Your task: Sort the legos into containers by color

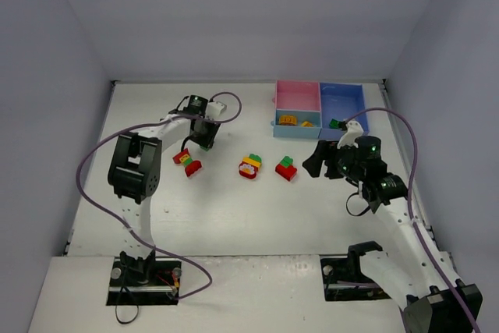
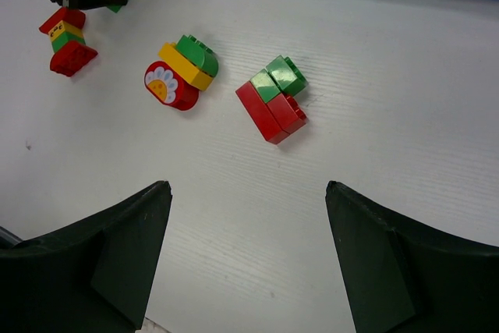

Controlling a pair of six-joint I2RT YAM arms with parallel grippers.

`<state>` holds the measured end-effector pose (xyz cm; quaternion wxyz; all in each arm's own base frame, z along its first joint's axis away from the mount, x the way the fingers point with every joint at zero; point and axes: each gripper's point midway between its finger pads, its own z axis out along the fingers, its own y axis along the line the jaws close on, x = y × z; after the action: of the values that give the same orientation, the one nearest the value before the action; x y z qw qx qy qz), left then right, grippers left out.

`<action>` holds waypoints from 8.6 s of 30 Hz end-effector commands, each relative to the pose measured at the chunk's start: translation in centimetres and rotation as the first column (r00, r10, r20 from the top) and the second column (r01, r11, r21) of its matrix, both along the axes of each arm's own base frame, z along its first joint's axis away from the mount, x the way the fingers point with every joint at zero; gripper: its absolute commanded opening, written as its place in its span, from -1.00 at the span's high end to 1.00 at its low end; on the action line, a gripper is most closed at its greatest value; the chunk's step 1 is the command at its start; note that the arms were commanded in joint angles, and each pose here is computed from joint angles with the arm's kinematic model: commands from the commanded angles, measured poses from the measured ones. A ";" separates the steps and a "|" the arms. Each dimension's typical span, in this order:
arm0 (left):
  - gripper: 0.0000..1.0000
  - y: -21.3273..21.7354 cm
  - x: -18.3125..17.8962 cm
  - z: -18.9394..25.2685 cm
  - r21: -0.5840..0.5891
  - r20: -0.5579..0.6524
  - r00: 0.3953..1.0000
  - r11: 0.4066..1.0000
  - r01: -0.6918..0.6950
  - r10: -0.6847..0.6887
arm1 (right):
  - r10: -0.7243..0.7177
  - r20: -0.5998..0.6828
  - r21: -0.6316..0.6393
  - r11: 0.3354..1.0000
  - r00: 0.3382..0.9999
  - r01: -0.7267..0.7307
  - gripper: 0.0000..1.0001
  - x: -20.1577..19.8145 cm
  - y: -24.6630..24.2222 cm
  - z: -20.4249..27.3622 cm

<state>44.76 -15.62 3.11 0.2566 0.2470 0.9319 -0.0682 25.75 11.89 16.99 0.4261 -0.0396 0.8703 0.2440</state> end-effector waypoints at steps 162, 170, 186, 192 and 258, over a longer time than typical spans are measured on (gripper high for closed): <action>0.24 6.7 -6.3 1.6 0.022 -0.048 0.338 0.339 -0.940 0.940 | -0.130 0.123 0.059 0.991 0.984 0.124 -0.38 7.6 -0.3 3.8; 0.60 6.7 -6.5 1.1 0.030 -0.059 0.338 0.341 -0.940 0.939 | -0.120 0.118 0.060 0.992 0.986 0.113 -0.38 7.6 -0.2 3.6; 1.00 2.1 -4.5 14.1 -0.213 0.278 0.794 0.841 -0.497 0.540 | 0.182 0.149 0.220 0.952 0.972 -0.212 -0.43 6.4 6.0 8.8; 1.00 -1.5 -6.5 20.4 -0.360 0.503 0.818 0.928 -0.095 0.278 | 0.297 0.164 0.265 0.905 0.941 -0.332 -0.56 5.6 9.1 11.0; 1.00 -10.0 -13.5 20.3 -0.243 0.690 0.697 0.845 0.476 -0.195 | -0.159 0.201 -0.049 0.984 0.967 0.172 0.92 24.2 4.1 7.0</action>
<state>29.50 -25.84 18.92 0.5194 0.4370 0.7029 -0.2127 45.51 18.77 24.15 0.4814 -0.0445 0.8399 0.2467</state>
